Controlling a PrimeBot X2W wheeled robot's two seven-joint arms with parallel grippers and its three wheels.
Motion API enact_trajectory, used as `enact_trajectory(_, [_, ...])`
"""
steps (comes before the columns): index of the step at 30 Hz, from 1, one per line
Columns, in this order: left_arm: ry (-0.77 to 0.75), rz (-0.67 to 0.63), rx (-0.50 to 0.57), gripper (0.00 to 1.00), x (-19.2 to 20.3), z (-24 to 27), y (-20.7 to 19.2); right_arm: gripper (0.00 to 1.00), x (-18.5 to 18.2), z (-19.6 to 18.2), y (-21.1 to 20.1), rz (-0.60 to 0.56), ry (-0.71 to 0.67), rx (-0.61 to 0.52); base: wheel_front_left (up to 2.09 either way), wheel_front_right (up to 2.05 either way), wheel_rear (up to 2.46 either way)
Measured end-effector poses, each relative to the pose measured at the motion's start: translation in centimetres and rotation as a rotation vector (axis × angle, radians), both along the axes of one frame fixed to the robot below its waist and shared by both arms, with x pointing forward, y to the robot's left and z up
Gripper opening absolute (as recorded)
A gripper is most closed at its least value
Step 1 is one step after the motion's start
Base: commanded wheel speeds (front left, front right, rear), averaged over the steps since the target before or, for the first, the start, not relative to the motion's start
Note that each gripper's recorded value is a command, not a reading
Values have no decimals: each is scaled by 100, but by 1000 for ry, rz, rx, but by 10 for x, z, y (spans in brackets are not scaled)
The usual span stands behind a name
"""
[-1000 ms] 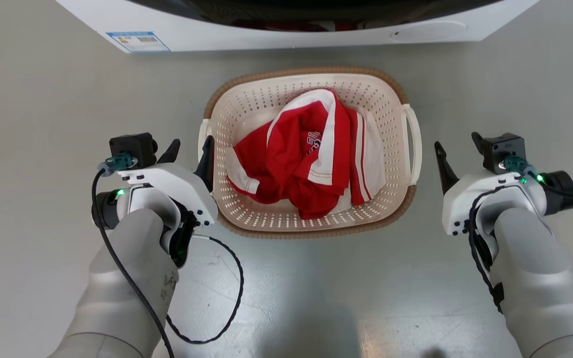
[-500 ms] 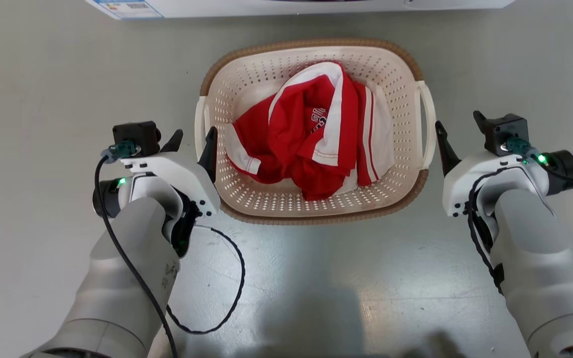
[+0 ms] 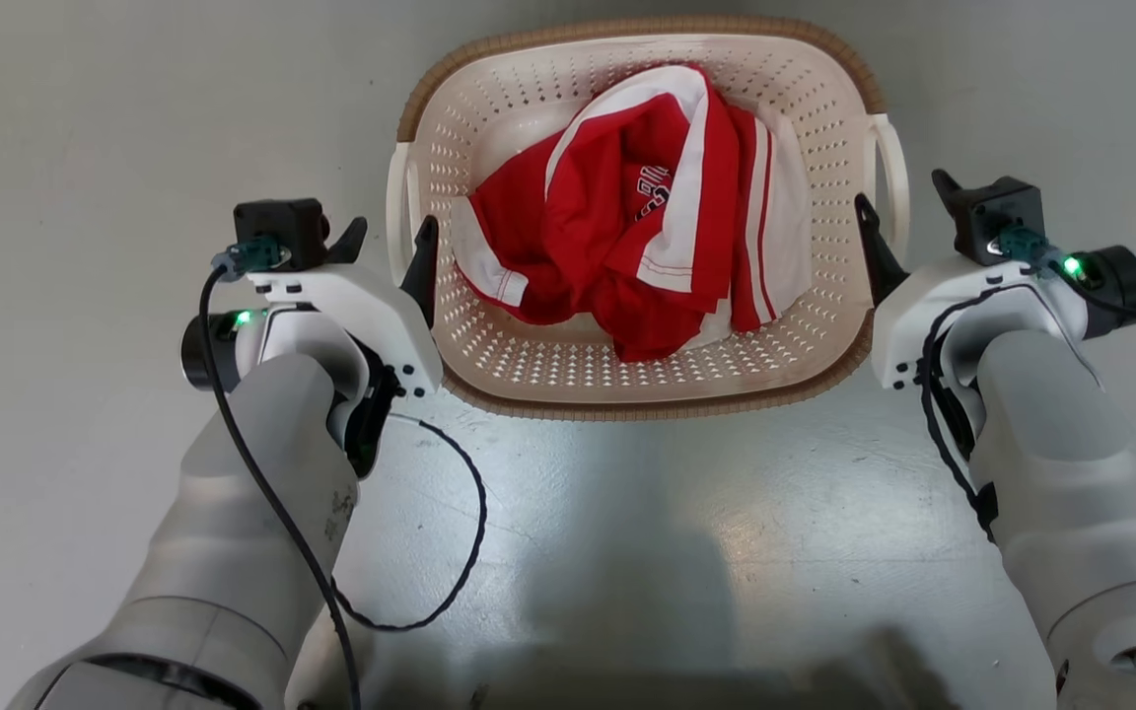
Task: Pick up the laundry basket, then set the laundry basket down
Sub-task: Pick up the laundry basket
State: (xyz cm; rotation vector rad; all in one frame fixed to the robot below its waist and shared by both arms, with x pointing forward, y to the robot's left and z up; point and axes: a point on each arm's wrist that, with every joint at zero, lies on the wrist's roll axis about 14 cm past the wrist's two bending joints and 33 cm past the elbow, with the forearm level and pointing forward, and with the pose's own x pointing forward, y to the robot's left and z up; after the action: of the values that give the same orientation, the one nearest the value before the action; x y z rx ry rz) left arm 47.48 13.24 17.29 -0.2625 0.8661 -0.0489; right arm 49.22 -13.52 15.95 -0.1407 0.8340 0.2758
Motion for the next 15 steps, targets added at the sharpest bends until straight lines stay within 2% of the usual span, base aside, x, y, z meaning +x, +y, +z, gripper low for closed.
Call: enact_trajectory(15, [38,-35,17,100,4,-20,-2,100,4,-23,12,6,35,32,0,0,0])
